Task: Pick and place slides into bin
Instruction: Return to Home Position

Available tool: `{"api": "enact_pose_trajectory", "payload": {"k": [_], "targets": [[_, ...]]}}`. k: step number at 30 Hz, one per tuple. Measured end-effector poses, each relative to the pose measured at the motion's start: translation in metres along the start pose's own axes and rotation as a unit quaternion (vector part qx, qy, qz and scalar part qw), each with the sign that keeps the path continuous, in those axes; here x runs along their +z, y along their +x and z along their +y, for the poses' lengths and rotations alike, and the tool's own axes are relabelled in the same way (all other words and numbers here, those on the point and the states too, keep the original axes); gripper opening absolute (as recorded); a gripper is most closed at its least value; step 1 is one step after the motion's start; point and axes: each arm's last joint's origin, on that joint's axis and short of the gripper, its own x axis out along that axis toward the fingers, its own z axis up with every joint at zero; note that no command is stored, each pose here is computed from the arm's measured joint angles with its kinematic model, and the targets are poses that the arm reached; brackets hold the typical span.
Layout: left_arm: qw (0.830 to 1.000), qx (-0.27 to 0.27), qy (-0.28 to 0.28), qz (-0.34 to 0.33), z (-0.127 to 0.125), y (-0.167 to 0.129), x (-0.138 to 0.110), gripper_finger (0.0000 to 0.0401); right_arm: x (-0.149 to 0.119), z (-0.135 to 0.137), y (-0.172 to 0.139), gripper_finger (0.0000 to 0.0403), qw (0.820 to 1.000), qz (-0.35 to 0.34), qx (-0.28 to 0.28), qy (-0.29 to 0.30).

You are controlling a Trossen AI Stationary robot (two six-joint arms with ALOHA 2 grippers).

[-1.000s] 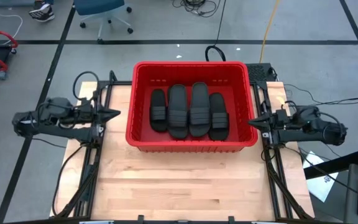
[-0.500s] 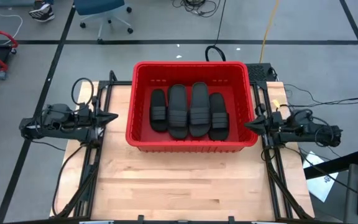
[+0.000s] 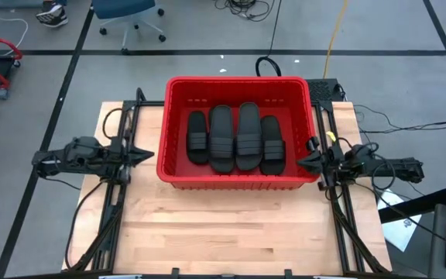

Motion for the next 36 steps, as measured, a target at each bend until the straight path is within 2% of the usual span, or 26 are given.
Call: {"api": "enact_pose_trajectory", "payload": {"k": [7,15,18,22,28,31,36], "targets": [[1.0,-0.003,-0.003,0.007,-0.001,0.012,-0.018,0.0002,-0.002,0.002,0.0,0.0,0.999,0.005,0.035,-0.003],[1.0,-0.02,-0.006,-0.007,-0.002,0.026,-0.042,0.0001,-0.004,0.009,-0.002,0.0,0.986,0.032,0.162,0.018],[0.999,-0.028,-0.008,-0.022,-0.003,0.029,-0.045,0.0003,-0.003,0.011,-0.002,0.0,0.98,0.041,0.19,0.054],[0.998,-0.051,0.008,-0.033,-0.005,0.03,-0.046,0.0001,-0.002,0.012,-0.003,0.0,0.965,0.062,0.213,0.141],[0.997,-0.073,0.018,-0.029,-0.006,0.03,-0.047,0.0002,-0.003,0.016,-0.005,0.0,0.938,0.099,0.273,0.192],[0.997,-0.077,0.016,-0.028,-0.006,0.03,-0.047,0.0003,0.0,0.018,-0.006,0.0,0.929,0.093,0.301,0.191],[0.996,-0.076,0.017,-0.034,-0.006,0.03,-0.046,0.0001,0.008,0.02,-0.007,0.0,0.924,0.061,0.344,0.156]]}}
